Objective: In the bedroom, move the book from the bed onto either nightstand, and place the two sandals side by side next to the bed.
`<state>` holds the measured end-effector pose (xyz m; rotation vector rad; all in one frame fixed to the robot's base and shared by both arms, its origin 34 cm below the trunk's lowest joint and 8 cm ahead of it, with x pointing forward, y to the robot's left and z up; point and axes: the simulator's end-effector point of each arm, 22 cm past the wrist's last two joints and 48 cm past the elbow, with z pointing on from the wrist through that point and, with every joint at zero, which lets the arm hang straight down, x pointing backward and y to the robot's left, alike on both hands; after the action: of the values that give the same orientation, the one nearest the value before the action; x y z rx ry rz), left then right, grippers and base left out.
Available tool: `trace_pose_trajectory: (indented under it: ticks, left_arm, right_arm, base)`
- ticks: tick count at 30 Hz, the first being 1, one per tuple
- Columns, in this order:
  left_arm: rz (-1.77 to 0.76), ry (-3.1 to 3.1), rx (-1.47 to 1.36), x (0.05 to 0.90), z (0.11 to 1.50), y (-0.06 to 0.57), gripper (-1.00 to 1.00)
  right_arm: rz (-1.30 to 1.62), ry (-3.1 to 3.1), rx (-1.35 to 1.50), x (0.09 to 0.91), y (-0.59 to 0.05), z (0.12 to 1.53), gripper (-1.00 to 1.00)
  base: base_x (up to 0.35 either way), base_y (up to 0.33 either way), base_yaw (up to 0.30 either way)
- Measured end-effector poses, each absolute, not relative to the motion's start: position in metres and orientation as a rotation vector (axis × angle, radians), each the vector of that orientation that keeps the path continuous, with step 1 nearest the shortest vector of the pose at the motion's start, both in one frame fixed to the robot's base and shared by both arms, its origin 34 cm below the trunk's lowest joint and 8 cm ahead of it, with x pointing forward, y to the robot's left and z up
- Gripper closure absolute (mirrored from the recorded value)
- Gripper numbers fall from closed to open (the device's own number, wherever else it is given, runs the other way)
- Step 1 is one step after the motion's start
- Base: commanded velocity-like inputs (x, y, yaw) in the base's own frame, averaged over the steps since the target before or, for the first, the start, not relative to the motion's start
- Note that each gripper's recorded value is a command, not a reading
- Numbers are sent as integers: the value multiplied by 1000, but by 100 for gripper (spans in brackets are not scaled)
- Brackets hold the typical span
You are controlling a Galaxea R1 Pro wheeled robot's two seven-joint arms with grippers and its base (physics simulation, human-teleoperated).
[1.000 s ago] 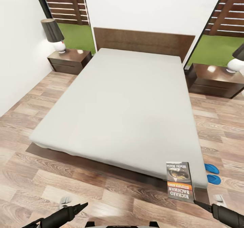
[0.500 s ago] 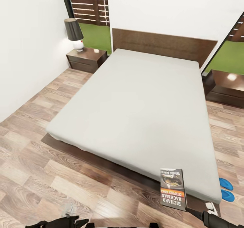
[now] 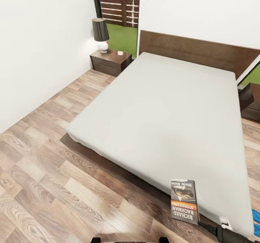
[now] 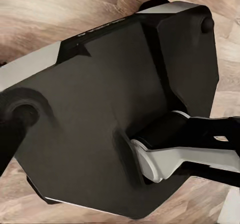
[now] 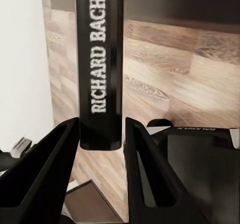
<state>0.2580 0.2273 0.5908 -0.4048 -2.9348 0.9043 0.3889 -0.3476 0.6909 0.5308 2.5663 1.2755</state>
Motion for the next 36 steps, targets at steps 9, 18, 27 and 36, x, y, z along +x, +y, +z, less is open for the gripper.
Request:
trace_pose_trajectory:
  ticks: [9,18,27,36]
  left_arm:
    - [792,-2989,-386,261,581,236,-100]
    - [825,-3145,-166,298,581,231,-100]
    - [827,-3177,-98,307,582,232,-100]
    - [827,-3178,-97,307,582,232,-100]
  right_arm:
    - [1263,2568,518,388,-349,690,100]
    - [1259,2571,520,388,-349,689,100]
    - [1259,2571,521,388,-349,689,100]
    - [1259,2571,521,388,-349,689,100]
  base:
    - [0,0,292]
    - [0,0,293]
    - [0,0,293]
    - [0,0,293]
